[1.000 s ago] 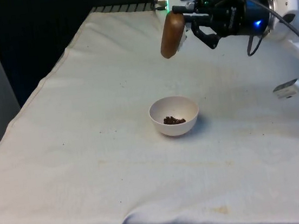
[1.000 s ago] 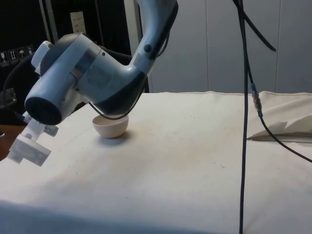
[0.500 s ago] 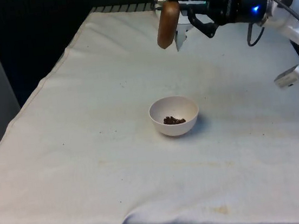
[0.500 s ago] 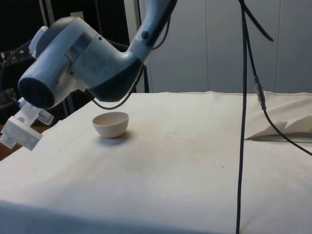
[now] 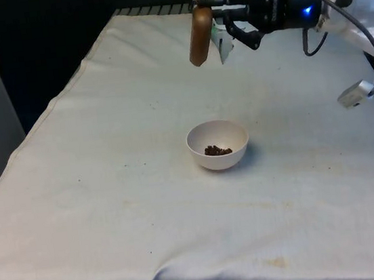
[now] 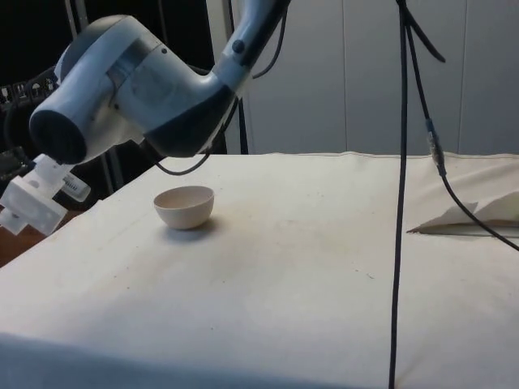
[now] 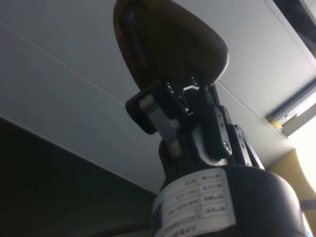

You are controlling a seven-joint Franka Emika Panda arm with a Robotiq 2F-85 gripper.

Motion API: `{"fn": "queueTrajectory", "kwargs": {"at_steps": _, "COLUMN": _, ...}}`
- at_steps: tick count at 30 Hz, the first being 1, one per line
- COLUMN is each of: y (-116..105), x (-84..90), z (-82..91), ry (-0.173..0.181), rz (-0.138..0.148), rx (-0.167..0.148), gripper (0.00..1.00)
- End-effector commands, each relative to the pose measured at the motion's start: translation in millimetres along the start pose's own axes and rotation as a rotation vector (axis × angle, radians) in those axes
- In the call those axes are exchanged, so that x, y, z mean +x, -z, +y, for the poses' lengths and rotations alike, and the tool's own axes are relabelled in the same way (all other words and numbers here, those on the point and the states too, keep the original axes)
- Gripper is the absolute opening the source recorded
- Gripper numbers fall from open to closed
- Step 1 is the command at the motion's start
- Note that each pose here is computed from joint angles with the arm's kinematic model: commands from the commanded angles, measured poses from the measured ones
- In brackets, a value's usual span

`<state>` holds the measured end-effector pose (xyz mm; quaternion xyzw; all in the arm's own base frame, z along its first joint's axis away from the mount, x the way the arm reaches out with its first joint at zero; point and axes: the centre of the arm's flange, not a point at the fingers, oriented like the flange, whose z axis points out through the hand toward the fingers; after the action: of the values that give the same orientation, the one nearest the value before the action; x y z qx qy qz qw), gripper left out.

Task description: Pour the coffee beans from the cup into the bowl.

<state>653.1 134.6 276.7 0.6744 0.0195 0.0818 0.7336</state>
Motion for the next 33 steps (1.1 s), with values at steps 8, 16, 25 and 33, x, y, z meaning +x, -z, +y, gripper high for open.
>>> {"fn": "queueTrajectory", "kwargs": {"at_steps": 8, "y": -8, "x": 0.3, "z": -1.0, "ry": -0.015, "rz": -0.015, "rx": 0.062, "gripper": 0.01}}
{"fn": "queueTrajectory", "kwargs": {"at_steps": 16, "y": -16, "x": 0.1, "z": 4.6, "ry": -0.026, "rz": -0.032, "rx": 0.099, "gripper": 0.01}}
{"fn": "queueTrajectory", "kwargs": {"at_steps": 25, "y": -16, "x": -6.1, "z": 15.1, "ry": -0.034, "rz": -0.061, "rx": 0.131, "gripper": 0.01}}
{"fn": "queueTrajectory", "kwargs": {"at_steps": 33, "y": -17, "x": -14.9, "z": 21.0, "ry": -0.034, "rz": -0.096, "rx": 0.161, "gripper": 0.01}}
